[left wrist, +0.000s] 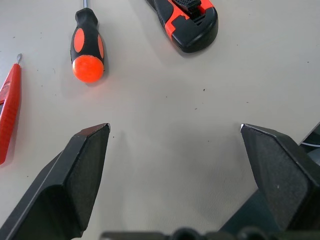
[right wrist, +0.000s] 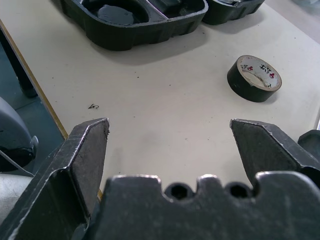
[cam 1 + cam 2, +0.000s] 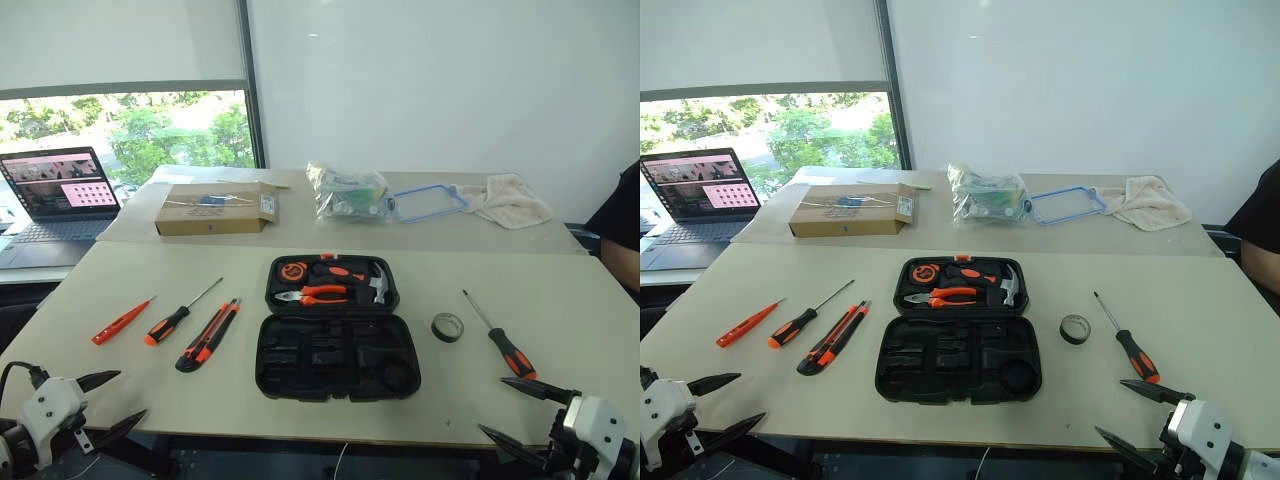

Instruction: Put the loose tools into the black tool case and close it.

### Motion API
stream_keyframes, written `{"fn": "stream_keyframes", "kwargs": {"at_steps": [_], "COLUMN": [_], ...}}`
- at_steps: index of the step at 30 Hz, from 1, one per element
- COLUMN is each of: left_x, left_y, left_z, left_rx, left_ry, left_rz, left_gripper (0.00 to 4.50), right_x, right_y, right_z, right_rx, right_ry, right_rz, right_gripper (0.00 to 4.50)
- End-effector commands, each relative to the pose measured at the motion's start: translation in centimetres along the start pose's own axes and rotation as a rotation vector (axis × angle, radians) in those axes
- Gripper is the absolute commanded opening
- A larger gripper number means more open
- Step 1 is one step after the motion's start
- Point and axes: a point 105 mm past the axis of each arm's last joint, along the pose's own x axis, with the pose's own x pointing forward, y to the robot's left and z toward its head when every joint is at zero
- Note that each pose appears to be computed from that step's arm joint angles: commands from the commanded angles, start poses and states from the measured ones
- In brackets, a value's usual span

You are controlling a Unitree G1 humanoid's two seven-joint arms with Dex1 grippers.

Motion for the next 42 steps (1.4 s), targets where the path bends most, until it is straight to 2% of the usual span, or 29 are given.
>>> {"fn": "stream_keyframes", "kwargs": {"at_steps": [1, 4, 8, 11, 16, 23, 26, 30, 31, 32, 39, 41, 42], "left_x": [-0.6, -2.1, -3.8, -4.1, -1.9, 4.2, 7.3, 9.2, 9.4, 9.6, 8.7, 8.6, 9.0], "left_y": [0.8, 2.1, 2.8, 2.2, 2.6, 5.6, 7.4, 7.5, 7.5, 7.6, 7.1, 7.5, 7.9], "left_z": [0.5, -0.4, -1.6, -2.0, 0.7, 4.9, 5.6, 5.2, 5.0, 4.8, 3.3, 4.3, 6.0], "left_rx": [-0.104, -0.344, -0.441, -0.553, -0.658, -0.515, -0.457, -0.450, -0.442, -0.437, -0.434, -0.418, -0.382], "left_ry": [-0.028, -0.064, -0.060, -0.040, -0.016, 0.146, 0.227, 0.297, 0.316, 0.327, 0.439, 0.380, 0.287], "left_rz": [0.038, 0.183, 0.307, 0.298, 0.166, 0.094, 0.140, 0.117, 0.118, 0.120, 0.051, 0.025, -0.008], "left_gripper": [4.49, 4.49, 4.49, 4.49, 4.49, 4.49, 4.49, 4.49, 3.97, 3.77, 1.28, 0.61, 0.45], "right_x": [1.4, 3.7, 5.1, 6.0, 6.4, 6.6, 6.8, 6.7, 6.7, 6.6, 5.7, 5.4, 5.3], "right_y": [-0.2, 0.2, 0.5, 1.0, 1.6, 2.0, 1.8, 1.6, 1.5, 1.5, 1.4, 1.3, 1.2], "right_z": [2.6, 7.6, 11.4, 13.4, 13.2, 12.1, 11.7, 11.7, 11.7, 11.7, 11.4, 11.2, 11.1], "right_rx": [-0.021, -0.010, -0.008, -0.021, -0.011, -0.006, 0.000, 0.000, 0.000, -0.001, -0.004, -0.005, -0.005], "right_ry": [-0.120, -0.384, -0.547, -0.628, -0.608, -0.551, -0.536, -0.528, -0.526, -0.524, -0.503, -0.494, -0.490], "right_rz": [0.018, 0.053, 0.047, 0.040, 0.068, 0.109, 0.104, 0.086, 0.080, 0.075, 0.022, 0.006, -0.002], "right_gripper": [4.50, 4.50, 4.50, 4.50, 4.50, 4.50, 4.50, 4.50, 4.50, 4.50, 4.50, 4.50, 4.50]}}
